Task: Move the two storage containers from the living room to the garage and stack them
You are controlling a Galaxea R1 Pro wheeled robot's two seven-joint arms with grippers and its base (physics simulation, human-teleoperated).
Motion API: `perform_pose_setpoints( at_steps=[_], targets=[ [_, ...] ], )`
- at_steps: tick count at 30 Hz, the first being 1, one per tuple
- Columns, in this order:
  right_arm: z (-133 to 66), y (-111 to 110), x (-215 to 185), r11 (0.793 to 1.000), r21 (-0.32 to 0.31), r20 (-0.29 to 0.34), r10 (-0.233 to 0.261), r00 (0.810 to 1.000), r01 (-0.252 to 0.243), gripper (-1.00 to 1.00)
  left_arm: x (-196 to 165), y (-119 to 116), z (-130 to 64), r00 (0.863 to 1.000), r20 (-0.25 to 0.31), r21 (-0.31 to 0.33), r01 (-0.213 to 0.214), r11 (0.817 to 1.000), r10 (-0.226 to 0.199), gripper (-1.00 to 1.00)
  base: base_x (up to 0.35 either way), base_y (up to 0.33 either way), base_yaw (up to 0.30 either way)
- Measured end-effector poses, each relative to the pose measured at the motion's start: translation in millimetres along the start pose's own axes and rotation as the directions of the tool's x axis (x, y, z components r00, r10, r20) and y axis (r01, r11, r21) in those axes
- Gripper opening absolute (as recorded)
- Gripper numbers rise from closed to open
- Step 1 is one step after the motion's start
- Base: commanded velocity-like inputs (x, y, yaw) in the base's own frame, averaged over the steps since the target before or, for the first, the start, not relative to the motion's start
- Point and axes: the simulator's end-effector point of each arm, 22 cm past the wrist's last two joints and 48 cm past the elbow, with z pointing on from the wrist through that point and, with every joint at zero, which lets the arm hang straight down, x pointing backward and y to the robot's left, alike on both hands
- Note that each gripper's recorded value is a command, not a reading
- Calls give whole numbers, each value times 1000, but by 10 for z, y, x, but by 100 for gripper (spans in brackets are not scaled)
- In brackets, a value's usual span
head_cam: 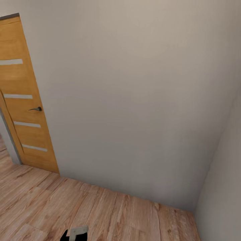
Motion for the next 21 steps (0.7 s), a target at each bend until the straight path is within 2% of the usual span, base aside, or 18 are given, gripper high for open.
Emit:
perform_pose_setpoints(
  at_steps=[10,21],
  targets=[
    [3,1,2,1000,0,-1,0,1000,0,100,3,2,3,1000,-1,-1,0,1000,0,100,69,0,45],
    [4,1,2,1000,0,-2,0,1000,0,100,2,0,3,1000,0,0,-1,1000,1,100,8,0,249]
  ],
)
